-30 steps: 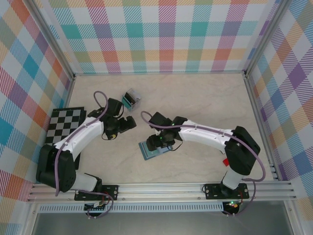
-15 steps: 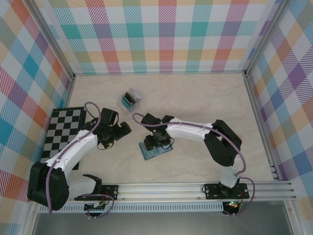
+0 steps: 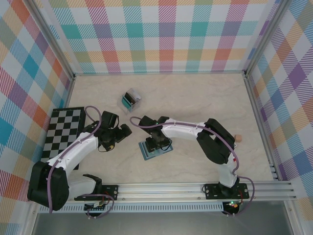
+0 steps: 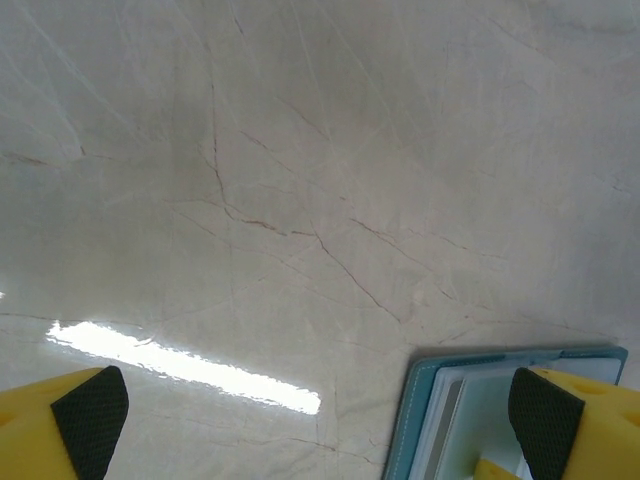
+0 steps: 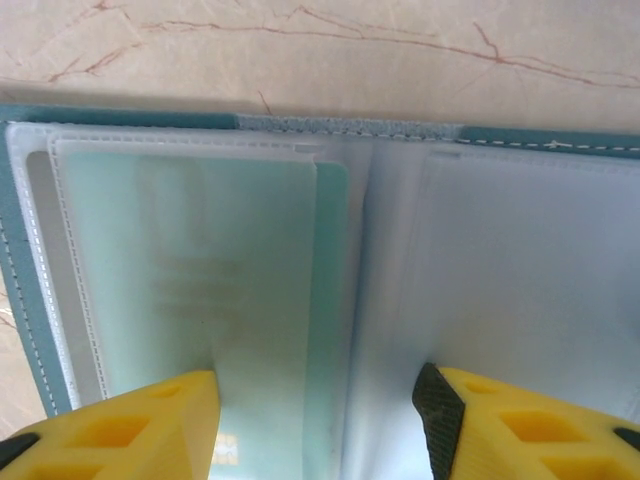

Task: Take the credit cards out of the card holder

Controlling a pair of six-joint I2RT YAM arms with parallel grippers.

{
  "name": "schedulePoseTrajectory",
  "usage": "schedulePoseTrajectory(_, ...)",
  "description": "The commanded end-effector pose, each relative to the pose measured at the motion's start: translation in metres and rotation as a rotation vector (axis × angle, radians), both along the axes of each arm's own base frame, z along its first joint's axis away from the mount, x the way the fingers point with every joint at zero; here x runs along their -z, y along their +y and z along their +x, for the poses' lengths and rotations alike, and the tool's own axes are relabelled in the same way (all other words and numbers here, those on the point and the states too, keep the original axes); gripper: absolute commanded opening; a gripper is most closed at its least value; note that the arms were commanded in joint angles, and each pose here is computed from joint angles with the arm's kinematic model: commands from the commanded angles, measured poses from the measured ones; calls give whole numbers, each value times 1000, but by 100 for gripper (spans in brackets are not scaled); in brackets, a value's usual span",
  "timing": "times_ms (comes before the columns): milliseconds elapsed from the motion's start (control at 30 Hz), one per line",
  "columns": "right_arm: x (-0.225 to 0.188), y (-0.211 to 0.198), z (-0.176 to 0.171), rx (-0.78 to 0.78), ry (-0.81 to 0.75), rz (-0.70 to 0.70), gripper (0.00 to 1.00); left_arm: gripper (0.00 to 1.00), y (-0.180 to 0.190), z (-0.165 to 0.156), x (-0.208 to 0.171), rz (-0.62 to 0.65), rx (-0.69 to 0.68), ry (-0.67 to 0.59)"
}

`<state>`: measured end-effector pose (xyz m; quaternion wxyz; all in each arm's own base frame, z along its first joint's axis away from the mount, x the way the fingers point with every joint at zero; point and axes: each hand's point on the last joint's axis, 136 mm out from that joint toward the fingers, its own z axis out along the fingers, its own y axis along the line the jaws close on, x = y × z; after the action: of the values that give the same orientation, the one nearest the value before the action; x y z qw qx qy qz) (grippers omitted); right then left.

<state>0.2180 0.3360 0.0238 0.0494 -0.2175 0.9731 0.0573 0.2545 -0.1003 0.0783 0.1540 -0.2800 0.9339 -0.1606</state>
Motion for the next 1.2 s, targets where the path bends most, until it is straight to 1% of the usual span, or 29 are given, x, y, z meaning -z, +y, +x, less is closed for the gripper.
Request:
schedulePoseTrajectory(0, 20, -16, -9, 15, 52, -66, 53, 100, -7, 0, 0, -76, -6, -5)
schedulePoseTrajectory(133, 26, -22, -11, 45, 81, -49, 50, 99, -22, -3, 3, -166, 25, -2)
schedulePoseTrajectory(200, 28, -24, -11, 54, 89, -39, 49, 97, -33, -4, 3, -228, 47, -5)
schedulePoseTrajectory(300, 28, -25, -13, 61, 106, -21, 47, 89, -49, -5, 1, -318, 88, -17)
schedulePoseTrajectory(367, 29, -25, -13, 65, 114, -9, 45, 81, -58, -6, 0, -367, 113, -21)
schedulePoseTrajectory(467, 30, -26, -13, 71, 122, 2, 44, 70, -69, -4, -5, -420, 144, -49)
schedulePoseTrajectory(567, 31, -27, -13, 77, 130, 9, 44, 63, -81, -5, -7, -462, 180, -50)
schedulePoseTrajectory(700, 33, -28, -13, 84, 138, 13, 44, 56, -99, -5, -7, -493, 235, -46)
schedulePoseTrajectory(900, 33, -29, -13, 89, 137, 13, 43, 44, -114, -5, 4, -473, 273, -11)
schedulePoseTrajectory(1000, 32, -29, -13, 91, 138, 19, 43, 40, -116, -4, 11, -465, 268, 2)
schedulePoseTrajectory(1167, 33, -28, -14, 96, 146, 30, 43, 38, -123, -4, 18, -483, 282, 27)
